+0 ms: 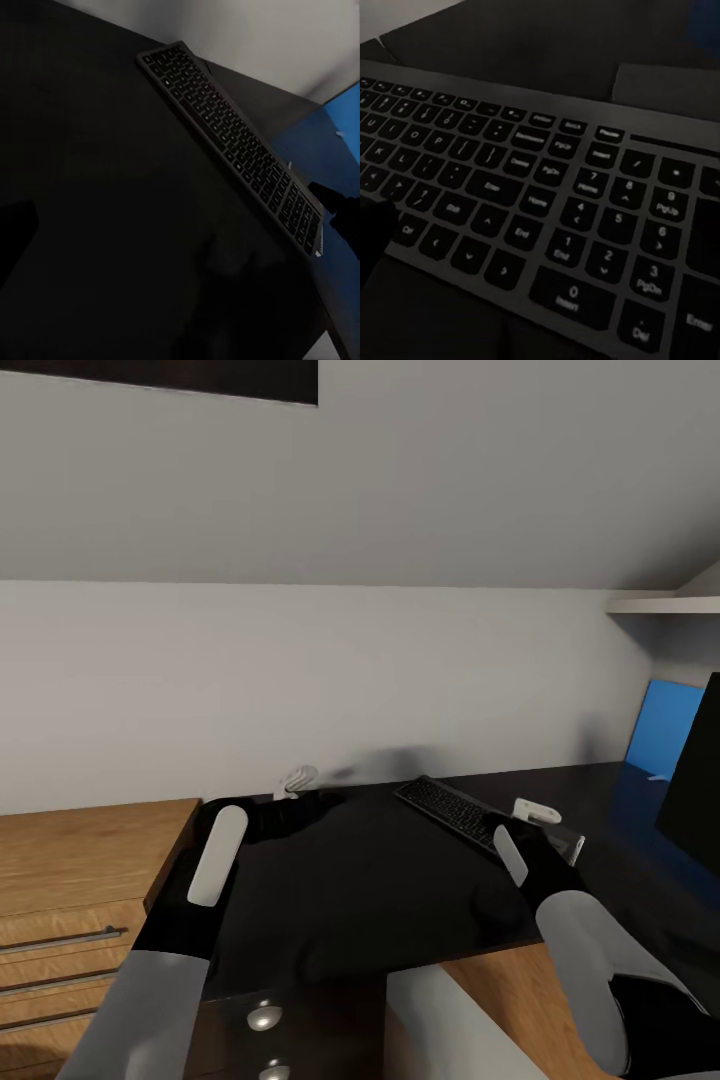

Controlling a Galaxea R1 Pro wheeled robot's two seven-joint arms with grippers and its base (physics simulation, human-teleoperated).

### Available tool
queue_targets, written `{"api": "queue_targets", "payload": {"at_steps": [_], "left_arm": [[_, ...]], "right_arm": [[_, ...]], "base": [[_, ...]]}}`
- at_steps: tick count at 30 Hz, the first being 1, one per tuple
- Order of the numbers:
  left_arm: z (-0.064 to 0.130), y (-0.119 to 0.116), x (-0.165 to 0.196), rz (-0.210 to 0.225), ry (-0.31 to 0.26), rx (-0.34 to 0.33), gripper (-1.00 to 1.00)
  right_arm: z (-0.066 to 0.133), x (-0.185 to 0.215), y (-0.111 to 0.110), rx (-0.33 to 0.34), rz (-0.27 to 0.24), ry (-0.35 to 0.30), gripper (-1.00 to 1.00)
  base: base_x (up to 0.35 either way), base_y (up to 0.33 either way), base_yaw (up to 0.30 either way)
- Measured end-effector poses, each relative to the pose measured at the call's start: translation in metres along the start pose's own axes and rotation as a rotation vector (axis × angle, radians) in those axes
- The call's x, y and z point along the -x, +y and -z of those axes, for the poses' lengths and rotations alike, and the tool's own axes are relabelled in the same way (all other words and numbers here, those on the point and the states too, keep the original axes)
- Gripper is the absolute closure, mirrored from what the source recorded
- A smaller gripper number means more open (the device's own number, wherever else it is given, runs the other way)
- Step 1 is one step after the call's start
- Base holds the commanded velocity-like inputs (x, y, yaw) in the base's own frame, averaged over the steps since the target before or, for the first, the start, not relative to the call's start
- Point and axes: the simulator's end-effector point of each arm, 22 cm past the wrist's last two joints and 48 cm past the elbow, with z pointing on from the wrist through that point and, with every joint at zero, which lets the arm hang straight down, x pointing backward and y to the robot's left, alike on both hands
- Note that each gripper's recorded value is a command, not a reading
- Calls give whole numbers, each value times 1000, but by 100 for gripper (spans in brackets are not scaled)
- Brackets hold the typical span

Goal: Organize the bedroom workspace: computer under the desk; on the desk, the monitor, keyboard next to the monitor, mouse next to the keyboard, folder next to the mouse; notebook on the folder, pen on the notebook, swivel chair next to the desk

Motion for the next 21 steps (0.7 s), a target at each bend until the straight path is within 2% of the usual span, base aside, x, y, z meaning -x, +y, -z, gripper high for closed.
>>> {"api": "queue_targets", "payload": {"at_steps": [9, 16, 21], "left_arm": [[-1, -1, -1, 0, 3, -3, -100], [3, -7, 7, -1, 3, 2, -100], [5, -13, 15, -1, 3, 4, -100]], "right_arm": [[0, -3, -1, -3, 0, -4, -100], [4, 11, 0, -7, -5, -30, -100], [8, 20, 1, -8, -5, -31, -100]], "base": [[0, 0, 1], [0, 0, 251], [0, 0, 140]]}}
